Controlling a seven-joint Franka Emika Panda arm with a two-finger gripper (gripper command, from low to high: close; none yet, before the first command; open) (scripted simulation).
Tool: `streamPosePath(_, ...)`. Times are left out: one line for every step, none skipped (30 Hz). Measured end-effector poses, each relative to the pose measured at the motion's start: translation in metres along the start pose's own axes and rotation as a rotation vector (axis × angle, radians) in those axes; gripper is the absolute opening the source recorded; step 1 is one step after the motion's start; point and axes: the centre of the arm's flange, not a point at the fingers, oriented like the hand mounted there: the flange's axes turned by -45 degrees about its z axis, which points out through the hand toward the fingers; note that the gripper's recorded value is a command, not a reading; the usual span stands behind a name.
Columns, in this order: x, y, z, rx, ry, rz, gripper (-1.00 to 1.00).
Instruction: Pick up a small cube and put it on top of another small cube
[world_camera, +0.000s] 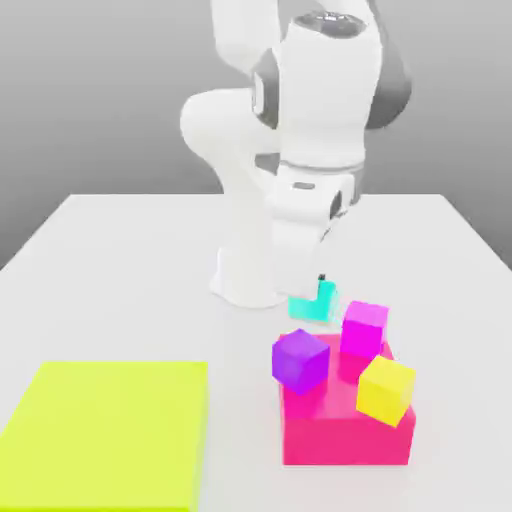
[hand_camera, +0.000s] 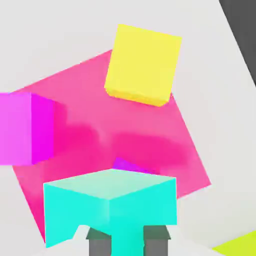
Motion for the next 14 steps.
streamPosePath(-0.001, 0.000, 0.011, 0.000, 0.000, 0.001, -1.00)
streamPosePath(-0.002, 0.000, 0.023, -0.001, -0.001, 0.002, -1.00)
streamPosePath(-0.002, 0.000, 0.030, -0.002, -0.001, 0.002, 1.00)
streamPosePath(-0.002, 0.000, 0.030, -0.002, -0.001, 0.002, 1.00)
streamPosePath(-0.002, 0.000, 0.030, -0.002, -0.001, 0.002, 1.00)
streamPosePath(-0.002, 0.000, 0.030, -0.002, -0.001, 0.002, 1.00)
streamPosePath(-0.002, 0.000, 0.030, -0.002, -0.001, 0.002, 1.00)
streamPosePath(-0.002, 0.000, 0.030, -0.002, -0.001, 0.002, 1.00)
streamPosePath(-0.003, -0.001, 0.034, -0.003, -0.001, 0.002, 1.00)
streamPosePath(-0.002, 0.000, 0.030, -0.003, -0.001, 0.002, 1.00)
streamPosePath(-0.002, 0.000, 0.022, -0.002, -0.001, 0.002, 1.00)
streamPosePath(-0.001, 0.000, 0.013, -0.002, 0.000, 0.002, 1.00)
streamPosePath(-0.001, 0.000, 0.002, -0.002, 0.000, 0.002, 1.00)
streamPosePath(-0.002, 0.000, -0.010, -0.002, 0.000, 0.001, 1.00)
